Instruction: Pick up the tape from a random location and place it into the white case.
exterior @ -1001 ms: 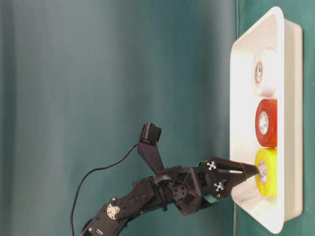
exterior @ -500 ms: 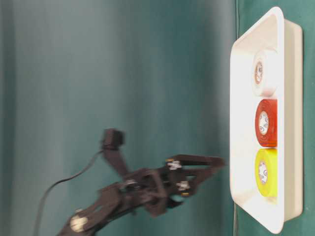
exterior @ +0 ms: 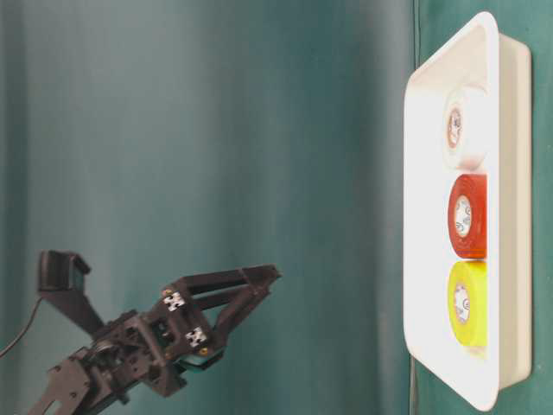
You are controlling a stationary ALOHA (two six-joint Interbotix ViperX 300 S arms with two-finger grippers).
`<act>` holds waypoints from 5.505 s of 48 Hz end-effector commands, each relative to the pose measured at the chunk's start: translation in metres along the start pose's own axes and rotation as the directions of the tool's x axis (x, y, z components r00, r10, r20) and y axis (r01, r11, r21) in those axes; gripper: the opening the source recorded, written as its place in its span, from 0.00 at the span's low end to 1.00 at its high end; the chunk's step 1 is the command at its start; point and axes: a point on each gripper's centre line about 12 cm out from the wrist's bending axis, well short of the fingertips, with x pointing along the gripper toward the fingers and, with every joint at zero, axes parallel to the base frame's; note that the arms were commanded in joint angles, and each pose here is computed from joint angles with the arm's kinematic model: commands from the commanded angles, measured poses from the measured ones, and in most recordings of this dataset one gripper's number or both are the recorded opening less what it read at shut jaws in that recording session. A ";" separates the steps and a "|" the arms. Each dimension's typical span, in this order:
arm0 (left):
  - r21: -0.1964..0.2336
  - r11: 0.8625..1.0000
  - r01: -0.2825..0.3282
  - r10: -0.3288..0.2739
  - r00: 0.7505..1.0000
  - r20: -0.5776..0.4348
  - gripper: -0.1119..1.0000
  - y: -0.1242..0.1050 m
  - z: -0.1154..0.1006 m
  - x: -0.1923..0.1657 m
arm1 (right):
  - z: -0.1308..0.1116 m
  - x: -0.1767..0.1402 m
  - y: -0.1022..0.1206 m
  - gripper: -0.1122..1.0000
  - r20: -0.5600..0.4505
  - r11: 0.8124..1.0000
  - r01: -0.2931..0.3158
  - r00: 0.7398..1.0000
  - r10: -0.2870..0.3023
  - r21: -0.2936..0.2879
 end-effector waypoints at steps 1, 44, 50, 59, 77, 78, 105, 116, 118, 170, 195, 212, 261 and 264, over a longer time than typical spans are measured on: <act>0.012 1.000 0.005 -0.005 0.999 0.038 0.93 -0.005 0.007 -0.012 | 0.013 -0.002 0.001 0.86 0.034 1.000 -0.004 0.999 0.004 0.000; 0.246 0.950 0.193 -0.249 0.944 0.218 0.93 -0.124 -0.002 -0.049 | 0.020 -0.006 0.002 0.86 0.059 1.000 -0.009 0.998 0.007 0.023; 0.246 0.951 0.187 -0.254 0.925 0.281 0.93 -0.120 -0.009 -0.059 | 0.024 -0.013 0.002 0.86 0.090 1.000 -0.011 0.996 0.008 0.025; 0.247 0.953 0.177 -0.266 0.880 0.393 0.93 -0.116 -0.021 -0.076 | 0.031 -0.027 0.002 0.86 0.128 1.000 -0.011 0.992 0.008 0.024; 0.262 0.947 0.188 -0.306 0.779 0.548 0.93 -0.106 -0.077 -0.132 | 0.037 -0.045 0.001 0.86 0.172 1.000 -0.012 0.985 0.008 0.024; 0.264 0.946 0.189 -0.309 0.773 0.555 0.93 -0.105 -0.080 -0.134 | 0.037 -0.045 0.001 0.86 0.174 1.000 -0.013 0.985 0.008 0.026; 0.288 0.935 0.207 -0.342 0.744 0.574 0.93 -0.101 -0.149 -0.132 | 0.020 -0.040 0.001 0.86 0.157 1.000 -0.014 0.988 0.009 0.025; 0.286 0.934 0.214 -0.345 0.747 0.569 0.93 -0.100 -0.166 -0.125 | 0.010 -0.036 0.001 0.86 0.151 0.999 -0.015 0.988 0.011 0.028; 0.286 0.934 0.214 -0.345 0.748 0.567 0.93 -0.100 -0.168 -0.124 | 0.007 -0.035 0.001 0.86 0.149 0.999 -0.016 0.989 0.012 0.031; 0.286 0.933 0.220 -0.351 0.736 0.579 0.93 -0.102 -0.175 -0.118 | -0.003 -0.031 0.001 0.86 0.143 0.999 -0.020 0.990 0.014 0.042; 0.284 0.933 0.220 -0.349 0.738 0.577 0.93 -0.102 -0.175 -0.118 | -0.003 -0.030 0.001 0.86 0.142 0.999 -0.020 0.990 0.014 0.041; 0.284 0.933 0.220 -0.349 0.738 0.577 0.93 -0.102 -0.175 -0.118 | -0.004 -0.030 0.001 0.86 0.140 0.999 -0.020 0.990 0.014 0.041; 0.284 0.933 0.220 -0.349 0.740 0.575 0.93 -0.102 -0.175 -0.118 | -0.004 -0.030 0.001 0.86 0.139 0.999 -0.019 0.990 0.014 0.039; 0.284 0.933 0.220 -0.349 0.739 0.576 0.93 -0.102 -0.175 -0.118 | -0.004 -0.030 0.001 0.86 0.139 0.999 -0.019 0.990 0.014 0.039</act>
